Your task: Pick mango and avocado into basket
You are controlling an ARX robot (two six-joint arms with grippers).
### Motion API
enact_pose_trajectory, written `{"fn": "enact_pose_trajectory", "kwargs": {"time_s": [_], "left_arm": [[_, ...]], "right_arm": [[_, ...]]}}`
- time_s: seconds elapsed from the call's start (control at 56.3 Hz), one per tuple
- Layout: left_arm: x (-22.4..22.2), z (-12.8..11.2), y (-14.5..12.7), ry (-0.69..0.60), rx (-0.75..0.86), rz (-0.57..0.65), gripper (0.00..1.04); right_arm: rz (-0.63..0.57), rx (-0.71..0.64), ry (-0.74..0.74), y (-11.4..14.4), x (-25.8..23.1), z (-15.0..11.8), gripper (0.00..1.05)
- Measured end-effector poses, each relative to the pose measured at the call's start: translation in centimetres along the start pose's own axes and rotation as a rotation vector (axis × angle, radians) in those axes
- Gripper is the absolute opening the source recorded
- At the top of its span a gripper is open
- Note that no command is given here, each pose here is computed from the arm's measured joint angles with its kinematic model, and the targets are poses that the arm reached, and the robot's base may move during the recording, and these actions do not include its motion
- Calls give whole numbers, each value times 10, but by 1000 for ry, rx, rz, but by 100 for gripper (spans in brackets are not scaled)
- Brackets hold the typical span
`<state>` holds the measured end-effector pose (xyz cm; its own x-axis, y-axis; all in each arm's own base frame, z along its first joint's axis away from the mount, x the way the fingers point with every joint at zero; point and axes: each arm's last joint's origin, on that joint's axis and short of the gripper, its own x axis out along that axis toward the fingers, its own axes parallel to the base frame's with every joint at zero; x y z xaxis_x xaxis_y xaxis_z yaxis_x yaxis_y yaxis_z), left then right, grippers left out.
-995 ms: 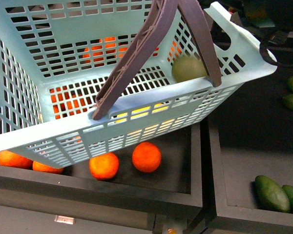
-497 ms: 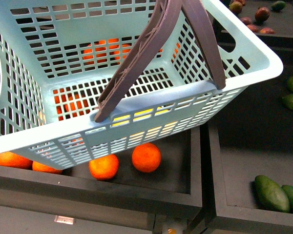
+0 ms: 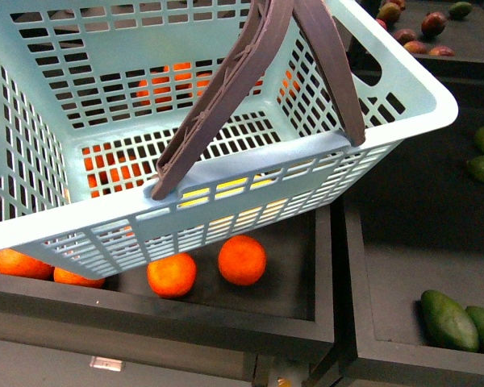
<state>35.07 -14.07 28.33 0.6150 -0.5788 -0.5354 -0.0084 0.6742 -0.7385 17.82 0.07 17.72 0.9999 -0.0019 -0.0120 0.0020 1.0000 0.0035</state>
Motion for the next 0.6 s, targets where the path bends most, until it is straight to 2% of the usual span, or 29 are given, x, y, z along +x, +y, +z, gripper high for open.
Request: {"fn": "enact_pose_trajectory", "kwargs": {"time_s": [0.373,0.604], "left_arm": [[0,0,0,1,1,-1,6],[0,0,0,-1,1,1,6]], "right_arm": [[0,0,9,-1,-28,-17,2],[2,0,-2,-1,-39,-14,2]]}}
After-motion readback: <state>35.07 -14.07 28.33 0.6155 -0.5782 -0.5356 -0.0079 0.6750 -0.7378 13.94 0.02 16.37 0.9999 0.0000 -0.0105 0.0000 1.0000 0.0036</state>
